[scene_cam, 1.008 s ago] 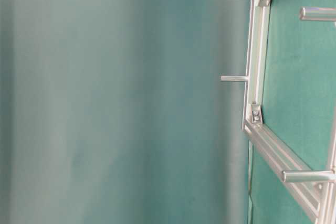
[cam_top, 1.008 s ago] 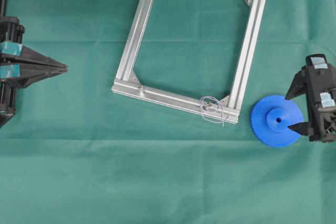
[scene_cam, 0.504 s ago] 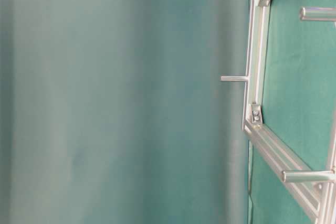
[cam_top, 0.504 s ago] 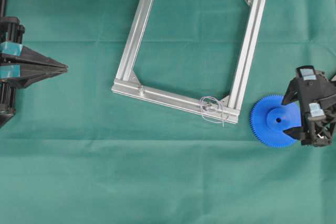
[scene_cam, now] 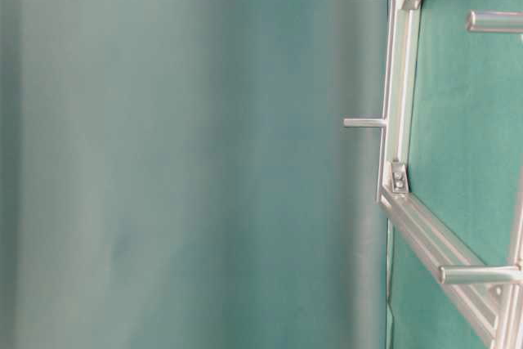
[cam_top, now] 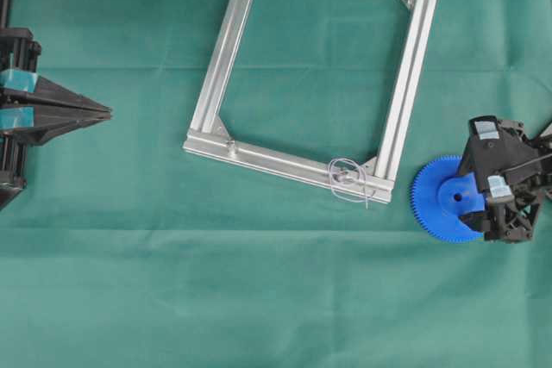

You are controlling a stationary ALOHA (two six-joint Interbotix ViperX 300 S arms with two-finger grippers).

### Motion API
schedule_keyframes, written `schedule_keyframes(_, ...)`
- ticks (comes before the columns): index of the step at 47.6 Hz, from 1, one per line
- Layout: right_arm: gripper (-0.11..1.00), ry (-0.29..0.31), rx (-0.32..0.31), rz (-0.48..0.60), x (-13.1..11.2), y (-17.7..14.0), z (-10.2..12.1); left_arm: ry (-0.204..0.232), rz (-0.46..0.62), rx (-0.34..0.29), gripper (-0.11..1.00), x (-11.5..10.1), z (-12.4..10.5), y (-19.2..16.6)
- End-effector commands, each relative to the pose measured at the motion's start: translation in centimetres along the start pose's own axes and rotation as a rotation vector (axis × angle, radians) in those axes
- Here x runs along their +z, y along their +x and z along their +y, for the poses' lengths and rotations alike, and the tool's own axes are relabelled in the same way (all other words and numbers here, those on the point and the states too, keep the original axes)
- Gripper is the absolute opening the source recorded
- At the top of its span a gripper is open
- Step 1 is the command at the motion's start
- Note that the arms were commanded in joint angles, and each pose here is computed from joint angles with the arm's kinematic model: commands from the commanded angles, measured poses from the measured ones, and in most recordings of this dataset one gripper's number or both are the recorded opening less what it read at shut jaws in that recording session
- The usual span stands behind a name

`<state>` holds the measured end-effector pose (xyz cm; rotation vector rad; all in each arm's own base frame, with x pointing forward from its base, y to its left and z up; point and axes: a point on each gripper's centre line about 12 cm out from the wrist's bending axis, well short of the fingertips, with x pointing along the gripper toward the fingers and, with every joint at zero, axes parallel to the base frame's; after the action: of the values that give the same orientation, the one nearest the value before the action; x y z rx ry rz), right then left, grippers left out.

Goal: Find the location of the shaft and insert the gear.
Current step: 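Lower the open right gripper over the blue gear's hub, then close the right gripper on the gear and tilt it upright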

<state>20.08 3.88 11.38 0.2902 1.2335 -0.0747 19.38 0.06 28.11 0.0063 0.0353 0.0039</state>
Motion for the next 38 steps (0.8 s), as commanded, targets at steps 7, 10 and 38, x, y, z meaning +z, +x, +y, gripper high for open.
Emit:
schedule_keyframes(7, 0.93, -0.002, 0.007, -0.017, 0.58, -0.01, 0.32, 0.001, -0.012, 0.002, 0.01, 0.72, 0.03, 0.24)
schedule_keyframes(10, 0.93, -0.001, 0.008, -0.018, 0.62, 0.08, 0.32, 0.001, -0.014, 0.002, 0.01, 0.78, 0.03, 0.25)
schedule_keyframes(38, 0.93, 0.018, -0.005, 0.010, 0.71, 0.69, 0.34, 0.000, -0.012, 0.002, 0.01, 0.72, 0.03, 0.24)
